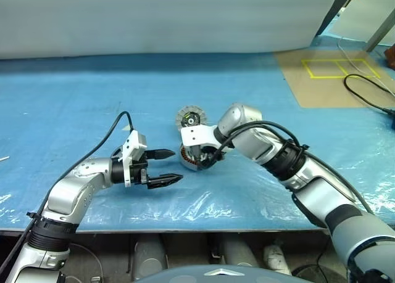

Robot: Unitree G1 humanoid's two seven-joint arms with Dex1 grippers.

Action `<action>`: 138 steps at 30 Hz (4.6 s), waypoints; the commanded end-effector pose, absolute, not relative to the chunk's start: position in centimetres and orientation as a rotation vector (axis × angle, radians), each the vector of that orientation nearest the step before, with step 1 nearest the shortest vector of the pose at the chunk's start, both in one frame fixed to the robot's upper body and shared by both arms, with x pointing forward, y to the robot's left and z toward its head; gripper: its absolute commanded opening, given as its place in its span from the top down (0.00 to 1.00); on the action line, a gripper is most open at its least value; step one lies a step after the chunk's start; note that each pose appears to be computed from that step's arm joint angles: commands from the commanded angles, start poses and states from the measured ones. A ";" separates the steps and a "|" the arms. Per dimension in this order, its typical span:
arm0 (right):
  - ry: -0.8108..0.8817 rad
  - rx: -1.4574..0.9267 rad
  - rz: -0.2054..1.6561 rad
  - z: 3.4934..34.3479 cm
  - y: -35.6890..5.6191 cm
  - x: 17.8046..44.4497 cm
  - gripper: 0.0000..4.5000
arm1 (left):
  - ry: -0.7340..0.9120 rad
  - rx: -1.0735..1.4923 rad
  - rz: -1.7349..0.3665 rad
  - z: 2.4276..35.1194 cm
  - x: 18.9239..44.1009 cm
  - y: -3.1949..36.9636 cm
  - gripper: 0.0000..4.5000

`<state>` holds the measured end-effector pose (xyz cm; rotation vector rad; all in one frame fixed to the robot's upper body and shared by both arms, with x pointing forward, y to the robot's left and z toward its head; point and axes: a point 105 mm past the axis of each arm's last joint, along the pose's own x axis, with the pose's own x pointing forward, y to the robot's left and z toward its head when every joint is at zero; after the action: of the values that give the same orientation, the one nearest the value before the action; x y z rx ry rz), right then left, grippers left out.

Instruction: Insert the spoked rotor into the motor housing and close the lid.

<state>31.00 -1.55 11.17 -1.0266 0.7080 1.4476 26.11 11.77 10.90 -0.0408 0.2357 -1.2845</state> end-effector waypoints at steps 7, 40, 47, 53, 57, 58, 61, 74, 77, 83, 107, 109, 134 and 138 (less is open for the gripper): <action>0.812 -1.026 1.472 9.0 -1.5 29.8 0.55 | 0.224 -0.029 -1.281 11.4 25.8 12.2 0.00; 0.773 -0.975 1.468 15.6 0.7 30.1 0.07 | 0.203 -0.029 -1.269 11.6 26.7 12.0 0.00; 0.672 -0.964 1.451 18.9 -1.0 30.7 0.07 | 0.200 -0.029 -1.272 11.6 26.7 11.8 0.00; 0.417 -0.906 1.340 19.1 -5.9 31.4 0.07 | 0.169 -0.031 -1.283 12.4 25.8 11.5 0.00; 0.253 -0.622 1.129 18.5 -9.3 32.0 0.07 | 0.154 -0.037 -1.285 13.0 25.2 11.5 0.00; 0.232 -0.537 1.070 18.2 -10.4 31.9 0.07 | 0.149 -0.037 -1.285 13.1 25.1 11.5 0.00; 0.223 -0.360 0.917 16.7 -12.6 31.8 0.07 | 0.139 -0.038 -1.280 13.4 25.2 11.6 0.00; 0.291 -0.213 0.551 9.6 -16.7 32.0 0.07 | 0.145 -0.049 -1.315 13.6 26.2 10.6 0.00; 0.302 -0.232 0.512 8.9 -17.7 32.1 0.07 | 0.151 -0.045 -1.320 13.5 26.2 10.6 0.00; 0.368 -0.218 0.524 6.8 -18.1 31.1 0.07 | 0.162 -0.051 -1.319 13.0 25.9 10.5 0.00; 0.438 -0.224 0.549 4.4 -18.4 30.1 0.79 | 0.169 -0.049 -1.308 12.7 25.9 10.5 0.00; 0.436 -0.224 0.551 4.4 -18.3 30.2 0.85 | 0.167 -0.051 -1.309 12.8 25.9 10.5 0.00; 0.249 -0.253 1.259 15.5 -7.6 28.8 0.85 | 0.172 -0.013 -1.255 13.0 25.9 12.7 0.00; 0.260 -0.319 1.340 14.4 -5.9 29.4 0.85 | 0.171 -0.005 -1.242 12.9 25.6 12.9 0.00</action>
<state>29.35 -6.74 13.94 -0.2845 0.3028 1.2952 25.81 12.77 11.80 -0.0443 0.2216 -1.2404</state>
